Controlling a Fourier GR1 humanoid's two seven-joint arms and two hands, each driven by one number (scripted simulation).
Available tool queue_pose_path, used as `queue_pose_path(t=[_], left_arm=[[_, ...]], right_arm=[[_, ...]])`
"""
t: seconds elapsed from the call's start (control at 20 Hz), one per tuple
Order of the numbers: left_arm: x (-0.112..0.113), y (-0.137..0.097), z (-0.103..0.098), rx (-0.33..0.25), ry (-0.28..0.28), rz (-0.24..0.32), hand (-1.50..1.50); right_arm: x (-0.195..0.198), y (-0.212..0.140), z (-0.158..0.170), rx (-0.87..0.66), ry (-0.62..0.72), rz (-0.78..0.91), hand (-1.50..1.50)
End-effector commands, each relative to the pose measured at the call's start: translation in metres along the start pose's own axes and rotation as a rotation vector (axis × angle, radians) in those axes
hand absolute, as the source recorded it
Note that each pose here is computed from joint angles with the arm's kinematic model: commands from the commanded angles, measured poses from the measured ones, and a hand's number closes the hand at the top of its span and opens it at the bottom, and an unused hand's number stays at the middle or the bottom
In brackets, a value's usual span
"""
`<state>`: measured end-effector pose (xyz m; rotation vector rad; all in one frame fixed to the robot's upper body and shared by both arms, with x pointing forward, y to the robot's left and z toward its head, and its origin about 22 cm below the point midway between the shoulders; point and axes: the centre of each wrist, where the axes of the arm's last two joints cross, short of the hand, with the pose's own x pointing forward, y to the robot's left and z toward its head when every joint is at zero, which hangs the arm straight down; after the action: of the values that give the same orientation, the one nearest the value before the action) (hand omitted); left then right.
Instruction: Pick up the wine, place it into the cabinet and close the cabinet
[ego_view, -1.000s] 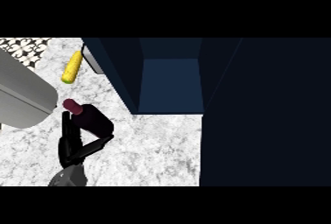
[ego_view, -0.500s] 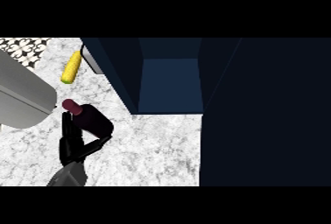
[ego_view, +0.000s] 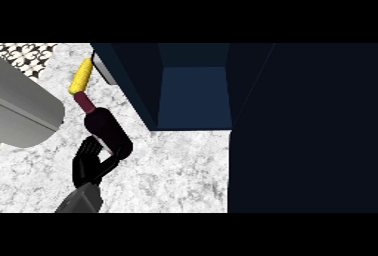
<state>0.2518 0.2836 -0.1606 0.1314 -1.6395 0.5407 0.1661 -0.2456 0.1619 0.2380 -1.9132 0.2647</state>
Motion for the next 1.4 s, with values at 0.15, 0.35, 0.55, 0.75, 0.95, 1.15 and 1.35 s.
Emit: queue_pose_path(t=[0.15,0.35,0.55,0.75,0.95,1.15,1.35], left_arm=[[-0.007,-0.014,0.004,-0.036,-0.009,-0.005,1.50],[-0.022,0.018,0.050,-0.210,0.080,0.029,1.50],[-0.028,0.052,0.096,-0.355,0.156,0.036,1.50],[-0.024,0.045,0.091,-0.318,0.102,0.040,1.50],[-0.023,0.048,0.108,-0.371,0.075,0.115,1.50],[-0.005,0.029,0.085,-0.447,0.034,0.170,1.50],[0.020,0.035,0.093,-0.465,-0.006,0.171,1.50]], right_arm=[[0.006,-0.002,-0.010,0.010,0.007,0.003,-1.50],[-0.002,-0.008,0.008,-0.019,0.007,-0.009,-1.50],[0.006,-0.005,0.005,-0.026,0.021,0.016,-1.50],[0.003,-0.001,0.006,-0.027,0.027,0.012,-1.50],[0.006,0.010,-0.006,-0.029,0.017,0.010,-1.50],[-0.003,0.006,0.008,-0.049,0.022,-0.007,-1.50],[-0.013,0.001,0.011,-0.008,0.017,0.007,-1.50]])
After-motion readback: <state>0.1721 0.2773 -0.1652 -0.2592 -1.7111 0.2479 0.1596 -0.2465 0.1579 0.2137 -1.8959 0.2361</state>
